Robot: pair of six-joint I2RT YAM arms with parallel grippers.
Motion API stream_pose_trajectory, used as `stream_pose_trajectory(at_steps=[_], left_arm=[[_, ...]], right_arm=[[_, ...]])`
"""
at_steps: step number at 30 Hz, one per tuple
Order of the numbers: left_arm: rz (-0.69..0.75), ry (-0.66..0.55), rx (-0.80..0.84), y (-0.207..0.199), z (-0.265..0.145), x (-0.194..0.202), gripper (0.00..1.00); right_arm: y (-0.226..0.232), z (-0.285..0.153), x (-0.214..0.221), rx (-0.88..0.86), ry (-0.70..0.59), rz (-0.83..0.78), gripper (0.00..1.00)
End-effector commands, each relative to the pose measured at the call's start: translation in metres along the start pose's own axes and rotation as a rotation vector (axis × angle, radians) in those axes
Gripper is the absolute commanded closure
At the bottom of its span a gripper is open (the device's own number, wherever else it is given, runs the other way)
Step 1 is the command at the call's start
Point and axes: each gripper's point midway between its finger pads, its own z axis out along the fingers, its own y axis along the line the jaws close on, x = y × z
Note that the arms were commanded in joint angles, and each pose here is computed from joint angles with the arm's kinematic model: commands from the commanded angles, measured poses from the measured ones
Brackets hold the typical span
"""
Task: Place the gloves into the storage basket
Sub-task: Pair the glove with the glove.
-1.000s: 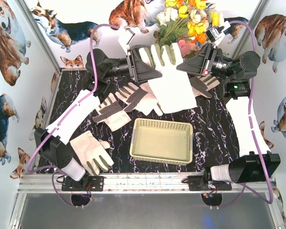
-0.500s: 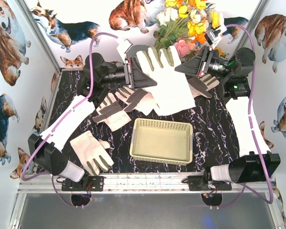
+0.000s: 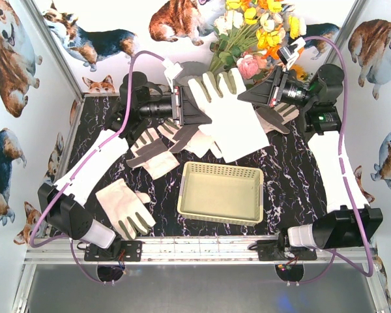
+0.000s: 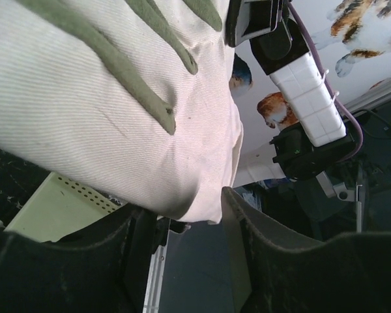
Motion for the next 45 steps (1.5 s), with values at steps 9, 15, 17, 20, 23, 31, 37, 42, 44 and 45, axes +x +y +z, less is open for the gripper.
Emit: stream_pose_trajectory(at_steps=[9,15,17,20,23,31,37,42,44,45], left_arm=[[0.019,-0.014,-0.137,0.018,-0.005,0.005,0.95],[-0.035,-0.002,-0.447,0.072,-0.026,0.015,1.0],[-0.066,0.014,-0.571,0.093,-0.038,0.024,1.0],[-0.104,0.044,-0.696,0.115,-0.054,0.037,1.0],[-0.139,0.066,-0.79,0.133,-0.07,0.047,1.0],[-0.248,0.026,-1.0,0.165,-0.13,0.051,1.0],[-0.307,0.006,-1.117,0.185,-0.167,0.059,1.0],[-0.36,-0.005,-1.221,0.208,-0.199,0.074,1.0],[-0.378,-0.008,-1.246,0.218,-0.207,0.082,1.0],[-0.387,-0.012,-1.252,0.223,-0.209,0.085,1.0]], right_arm=[[-0.003,0.004,-0.005,0.04,-0.014,-0.096,1.0],[-0.049,0.013,0.021,0.299,0.018,-0.179,1.0],[-0.071,0.018,0.031,0.414,0.024,-0.215,1.0],[-0.09,0.036,0.047,0.497,0.026,-0.268,1.0],[-0.113,0.054,0.058,0.558,0.036,-0.292,1.0],[-0.157,0.124,0.086,0.571,0.119,-0.34,1.0],[-0.185,0.19,0.111,0.528,0.175,-0.33,1.0],[-0.22,0.224,0.134,0.536,0.23,-0.31,1.0],[-0.232,0.231,0.138,0.542,0.234,-0.299,1.0],[-0.238,0.235,0.14,0.544,0.236,-0.294,1.0]])
